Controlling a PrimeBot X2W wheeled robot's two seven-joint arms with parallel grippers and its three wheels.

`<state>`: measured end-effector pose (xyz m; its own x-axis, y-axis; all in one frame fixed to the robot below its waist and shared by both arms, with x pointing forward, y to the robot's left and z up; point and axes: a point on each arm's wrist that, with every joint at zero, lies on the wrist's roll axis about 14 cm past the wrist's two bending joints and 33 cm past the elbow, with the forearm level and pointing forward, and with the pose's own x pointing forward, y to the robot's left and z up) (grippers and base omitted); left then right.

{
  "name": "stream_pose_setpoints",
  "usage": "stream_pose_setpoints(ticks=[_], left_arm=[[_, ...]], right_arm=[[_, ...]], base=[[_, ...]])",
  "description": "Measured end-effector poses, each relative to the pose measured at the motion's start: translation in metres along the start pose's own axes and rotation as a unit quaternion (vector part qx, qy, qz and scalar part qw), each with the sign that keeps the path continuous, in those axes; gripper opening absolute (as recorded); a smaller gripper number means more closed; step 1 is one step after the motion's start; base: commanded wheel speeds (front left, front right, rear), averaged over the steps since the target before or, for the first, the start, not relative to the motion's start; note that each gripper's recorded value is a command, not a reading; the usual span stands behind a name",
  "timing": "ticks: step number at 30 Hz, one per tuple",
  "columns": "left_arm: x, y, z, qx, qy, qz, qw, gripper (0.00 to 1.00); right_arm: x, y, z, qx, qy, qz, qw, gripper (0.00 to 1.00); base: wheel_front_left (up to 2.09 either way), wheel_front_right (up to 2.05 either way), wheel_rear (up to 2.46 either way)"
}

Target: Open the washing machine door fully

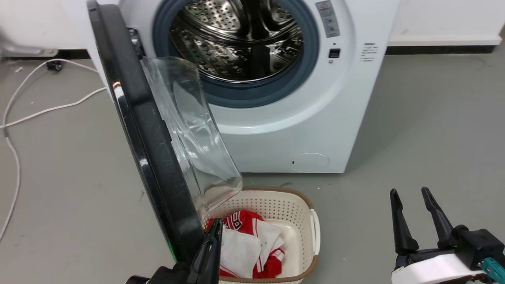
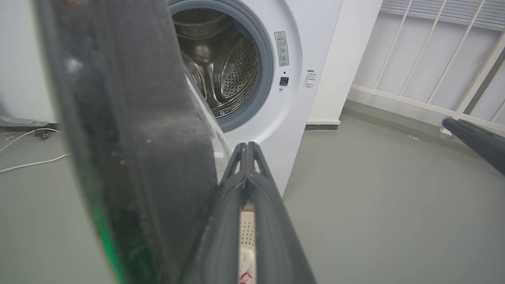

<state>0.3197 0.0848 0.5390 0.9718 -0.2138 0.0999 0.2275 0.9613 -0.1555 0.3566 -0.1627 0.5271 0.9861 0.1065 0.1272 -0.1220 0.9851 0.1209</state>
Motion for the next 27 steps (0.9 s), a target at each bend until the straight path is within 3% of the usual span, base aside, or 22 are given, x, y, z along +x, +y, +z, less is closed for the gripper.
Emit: stream_pose_setpoints(ticks=[16,27], left_arm=[[-0.044,0.069,0.008,0.028,-0.007,0.139,0.990,0.00],[-0.064,0.158,0.022,0.063,-0.028,0.257,0.964,0.00]], right_arm=[[0.036,0.066,-0.015,0.020,0.015,0.103,0.994,1.00],[0.044,0.079,-0.022,0.021,0.025,0.123,0.992,1.00]], base=[[0.00,0.00,0.00],[0.00,0.00,0.00]])
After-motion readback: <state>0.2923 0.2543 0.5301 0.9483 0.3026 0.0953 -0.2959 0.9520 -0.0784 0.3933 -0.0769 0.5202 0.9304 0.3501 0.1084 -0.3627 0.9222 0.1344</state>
